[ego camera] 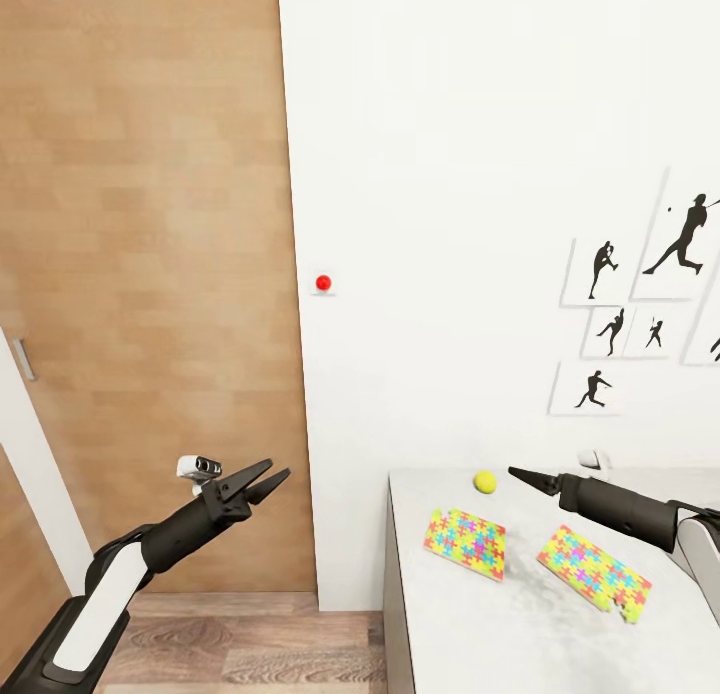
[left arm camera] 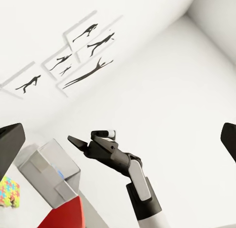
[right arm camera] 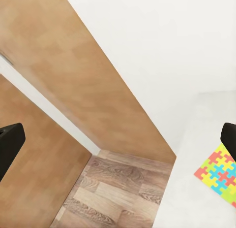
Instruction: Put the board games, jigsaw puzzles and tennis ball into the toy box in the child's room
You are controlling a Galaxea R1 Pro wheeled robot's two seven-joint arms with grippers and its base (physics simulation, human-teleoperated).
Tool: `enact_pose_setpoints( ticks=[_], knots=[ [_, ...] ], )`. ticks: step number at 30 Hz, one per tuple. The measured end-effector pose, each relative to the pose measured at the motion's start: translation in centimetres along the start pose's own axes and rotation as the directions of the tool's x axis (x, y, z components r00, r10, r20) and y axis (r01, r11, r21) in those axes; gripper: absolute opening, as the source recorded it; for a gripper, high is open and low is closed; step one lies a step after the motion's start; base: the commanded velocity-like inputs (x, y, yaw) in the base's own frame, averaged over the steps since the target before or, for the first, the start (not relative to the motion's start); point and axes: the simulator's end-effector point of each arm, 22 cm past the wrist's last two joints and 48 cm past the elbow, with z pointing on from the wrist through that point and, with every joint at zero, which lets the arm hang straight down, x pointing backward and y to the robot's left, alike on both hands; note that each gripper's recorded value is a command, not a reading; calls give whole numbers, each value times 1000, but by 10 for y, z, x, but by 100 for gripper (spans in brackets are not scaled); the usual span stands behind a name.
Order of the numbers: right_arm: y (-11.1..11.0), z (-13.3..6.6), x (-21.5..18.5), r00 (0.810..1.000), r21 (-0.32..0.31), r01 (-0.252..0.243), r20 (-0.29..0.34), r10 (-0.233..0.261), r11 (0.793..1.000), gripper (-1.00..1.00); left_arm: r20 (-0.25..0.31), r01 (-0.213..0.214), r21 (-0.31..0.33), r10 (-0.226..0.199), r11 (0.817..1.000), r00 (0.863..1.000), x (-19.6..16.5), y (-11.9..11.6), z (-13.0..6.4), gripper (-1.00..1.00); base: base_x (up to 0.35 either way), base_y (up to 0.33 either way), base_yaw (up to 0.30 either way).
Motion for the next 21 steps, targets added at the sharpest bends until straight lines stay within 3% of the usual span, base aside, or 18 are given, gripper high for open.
enact_pose_setpoints(
  ticks=[7, 14, 17, 18, 21],
  knots=[
    [0, 0, 0, 1000, 1, -1, 0, 1, 1000, 100, 1, 2, -9, -2, 1000, 1000, 0, 3, -1, 100, 0, 0, 0],
    [-10, 0, 2, 1000, 43, -7, -8, 7, 999, 100, 21, 57, -116, -55, 992, 998, 4, 46, -20, 100, 0, 0, 0],
    [-29, -1, 7, 999, 127, -24, -25, 27, 992, 100, 53, 87, -176, -79, 980, 995, 1, 69, -38, 100, 0, 0, 0],
    [-29, -1, 7, 999, 127, -24, -25, 28, 992, 100, 53, 88, -176, -80, 980, 995, 1, 69, -38, 100, 0, 0, 0],
    [-48, -4, 11, 998, 215, -36, -36, 45, 976, 100, 80, 101, -218, -86, 971, 993, -3, 84, -52, 100, 0, 0, 0]
  ],
)
